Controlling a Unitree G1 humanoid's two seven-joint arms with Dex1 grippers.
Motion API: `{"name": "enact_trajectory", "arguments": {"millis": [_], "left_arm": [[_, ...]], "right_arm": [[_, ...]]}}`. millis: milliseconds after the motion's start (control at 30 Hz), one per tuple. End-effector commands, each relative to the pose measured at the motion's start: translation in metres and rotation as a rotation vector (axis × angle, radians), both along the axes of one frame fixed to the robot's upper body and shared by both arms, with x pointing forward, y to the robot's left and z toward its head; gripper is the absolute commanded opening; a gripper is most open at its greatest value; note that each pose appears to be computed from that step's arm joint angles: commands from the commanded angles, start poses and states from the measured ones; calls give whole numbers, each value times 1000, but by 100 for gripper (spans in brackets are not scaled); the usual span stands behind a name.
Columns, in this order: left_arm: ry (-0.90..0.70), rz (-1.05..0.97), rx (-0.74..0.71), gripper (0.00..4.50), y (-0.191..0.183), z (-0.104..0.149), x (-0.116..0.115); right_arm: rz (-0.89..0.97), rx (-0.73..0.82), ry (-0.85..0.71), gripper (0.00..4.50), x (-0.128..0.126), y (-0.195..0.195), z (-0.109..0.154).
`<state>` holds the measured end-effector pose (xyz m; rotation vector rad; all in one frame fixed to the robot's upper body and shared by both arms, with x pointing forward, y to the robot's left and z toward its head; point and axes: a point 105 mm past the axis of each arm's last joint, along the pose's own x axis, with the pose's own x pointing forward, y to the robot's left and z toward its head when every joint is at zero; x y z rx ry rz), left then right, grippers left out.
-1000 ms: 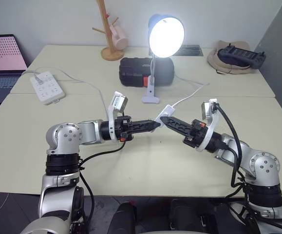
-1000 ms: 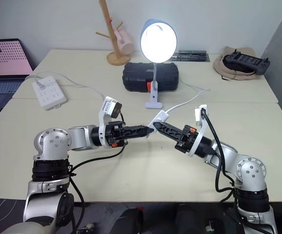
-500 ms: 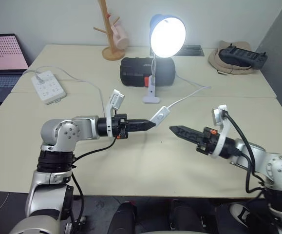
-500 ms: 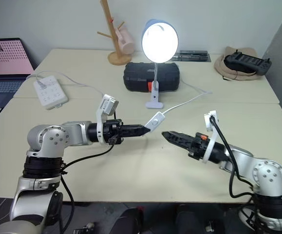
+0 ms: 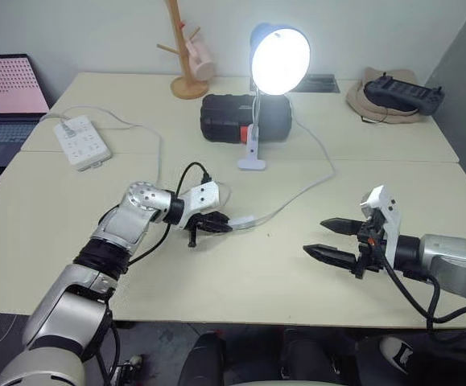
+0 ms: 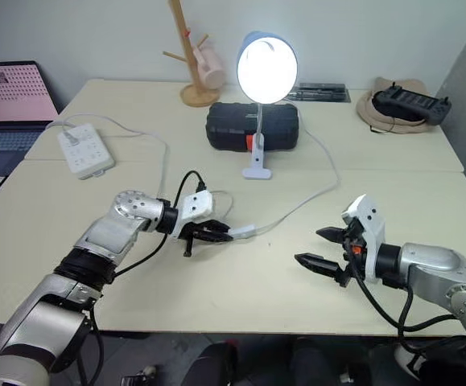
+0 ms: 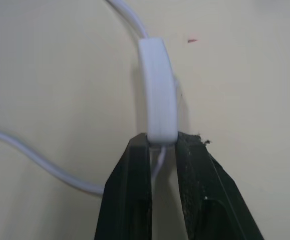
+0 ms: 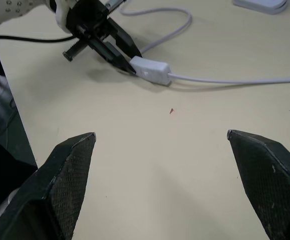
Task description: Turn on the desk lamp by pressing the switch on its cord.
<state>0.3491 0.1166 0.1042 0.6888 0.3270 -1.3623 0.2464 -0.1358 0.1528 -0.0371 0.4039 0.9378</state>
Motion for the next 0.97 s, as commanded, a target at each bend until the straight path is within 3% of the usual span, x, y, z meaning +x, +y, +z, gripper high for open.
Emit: {"name": "enact_trajectory", "arguments": {"millis": [33,67,333,600,967], "left_arm": [[-21,-24,6,38,-5,0,4],[-21,-25,-3,94,-6,2,5],[7,-21,-34,247,3,15,7],[58,8,-42,435,37,45,0],[13,195,-17,449,95,69,-3]], "right_arm": [[19,13,-52,442,-3,5,6],[15,15,-51,450,-2,4,5],[10,10,-44,450,-5,1,1],[45,-37,-41,450,-9,-11,3],[15,-139,-99,450,3,-48,11]]}}
